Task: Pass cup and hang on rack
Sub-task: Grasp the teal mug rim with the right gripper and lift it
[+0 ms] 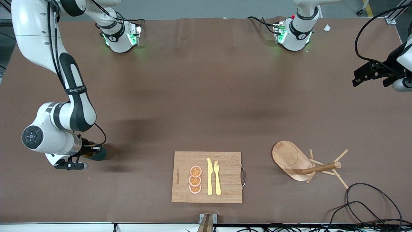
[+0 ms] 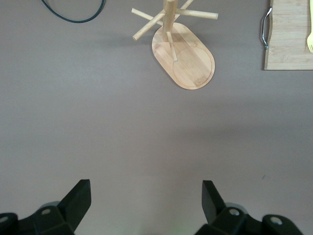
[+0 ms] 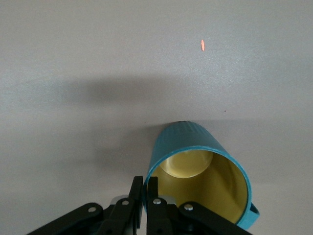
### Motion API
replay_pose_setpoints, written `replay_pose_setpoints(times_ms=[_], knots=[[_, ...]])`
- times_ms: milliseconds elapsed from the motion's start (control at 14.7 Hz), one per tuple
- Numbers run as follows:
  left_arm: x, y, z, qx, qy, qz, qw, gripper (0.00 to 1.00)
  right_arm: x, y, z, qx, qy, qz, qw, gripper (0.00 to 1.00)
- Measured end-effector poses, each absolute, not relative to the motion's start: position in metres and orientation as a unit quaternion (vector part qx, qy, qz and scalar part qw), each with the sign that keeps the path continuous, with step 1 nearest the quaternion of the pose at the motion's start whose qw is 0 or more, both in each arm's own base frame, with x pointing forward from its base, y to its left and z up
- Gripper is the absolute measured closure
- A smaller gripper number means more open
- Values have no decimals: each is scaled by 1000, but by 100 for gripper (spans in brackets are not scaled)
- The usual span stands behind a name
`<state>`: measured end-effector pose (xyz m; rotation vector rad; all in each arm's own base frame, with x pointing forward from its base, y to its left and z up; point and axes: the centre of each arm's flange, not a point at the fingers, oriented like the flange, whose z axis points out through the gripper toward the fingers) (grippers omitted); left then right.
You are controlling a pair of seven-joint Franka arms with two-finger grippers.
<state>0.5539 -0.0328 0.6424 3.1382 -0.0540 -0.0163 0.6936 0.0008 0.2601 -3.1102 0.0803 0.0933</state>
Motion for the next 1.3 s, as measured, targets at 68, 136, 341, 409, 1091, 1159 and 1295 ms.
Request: replay_pose_setpoints(times_ms=[68,136,341,409,1091,1159,1295], knots=[[554,-33,642,1000,-17,-5,1,0,695,1,262,-999,25,28,14,96],[554,-33,642,1000,-17,-5,1,0,697,4,265,-999,23,25,15,96],[554,-31,643,1000,-15,-5,1,0,704,40,282,-1000,-2,19,24,96],[554,-28,643,1000,-13,-5,1,0,707,63,295,-999,-15,18,31,96],[555,-18,643,1000,-5,-4,1,0,655,345,392,-996,17,-4,89,96],[555,-18,643,1000,-5,-4,1,0,642,374,397,-995,24,-8,94,96],[555,-18,643,1000,-5,-4,1,0,615,432,401,-992,39,-30,116,96]])
